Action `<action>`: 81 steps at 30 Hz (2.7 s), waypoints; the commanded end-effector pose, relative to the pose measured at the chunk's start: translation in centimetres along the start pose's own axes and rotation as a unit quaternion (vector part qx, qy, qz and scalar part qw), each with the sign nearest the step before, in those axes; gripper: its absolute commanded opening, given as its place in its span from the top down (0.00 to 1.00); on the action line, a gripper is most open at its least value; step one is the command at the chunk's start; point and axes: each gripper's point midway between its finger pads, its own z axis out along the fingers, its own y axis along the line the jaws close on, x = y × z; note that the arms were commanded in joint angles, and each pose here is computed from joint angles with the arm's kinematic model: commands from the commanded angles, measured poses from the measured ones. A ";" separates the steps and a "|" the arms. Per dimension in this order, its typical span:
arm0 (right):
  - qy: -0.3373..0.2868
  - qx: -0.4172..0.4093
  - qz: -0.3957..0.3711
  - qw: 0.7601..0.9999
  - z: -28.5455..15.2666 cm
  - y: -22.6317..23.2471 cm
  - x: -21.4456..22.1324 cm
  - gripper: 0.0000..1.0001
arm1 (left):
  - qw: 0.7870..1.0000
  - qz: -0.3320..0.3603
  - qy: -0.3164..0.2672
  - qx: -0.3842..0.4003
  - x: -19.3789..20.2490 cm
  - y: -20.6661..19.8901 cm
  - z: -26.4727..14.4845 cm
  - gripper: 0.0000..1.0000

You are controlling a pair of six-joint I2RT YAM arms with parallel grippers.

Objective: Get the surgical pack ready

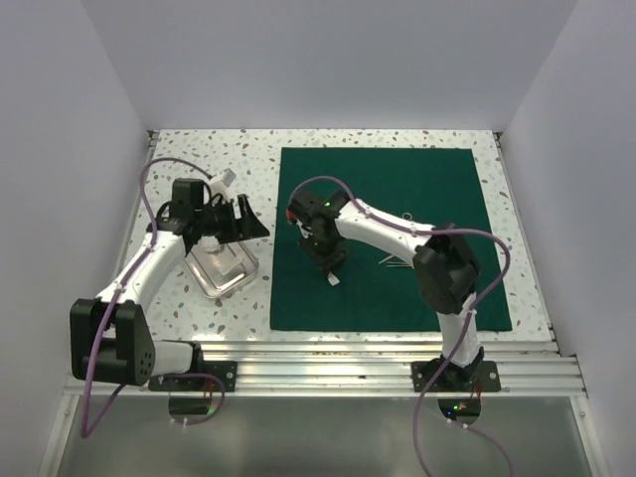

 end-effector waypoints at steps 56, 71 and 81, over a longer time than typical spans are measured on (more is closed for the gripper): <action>-0.101 -0.069 0.142 0.982 -11.3 -5.2 7.2 0.27 | 0.993 -0.048 0.001 -0.107 0.4 2.2 -3.9 1.00; -0.044 -0.005 0.352 0.935 -7.4 -14.8 7.3 0.31 | 0.965 -0.078 0.015 -0.250 1.4 11.3 -4.6 0.91; -0.036 -0.018 0.475 0.879 -5.4 -18.0 7.3 0.38 | 0.982 -0.060 -0.045 -0.174 -2.8 7.8 -4.2 0.41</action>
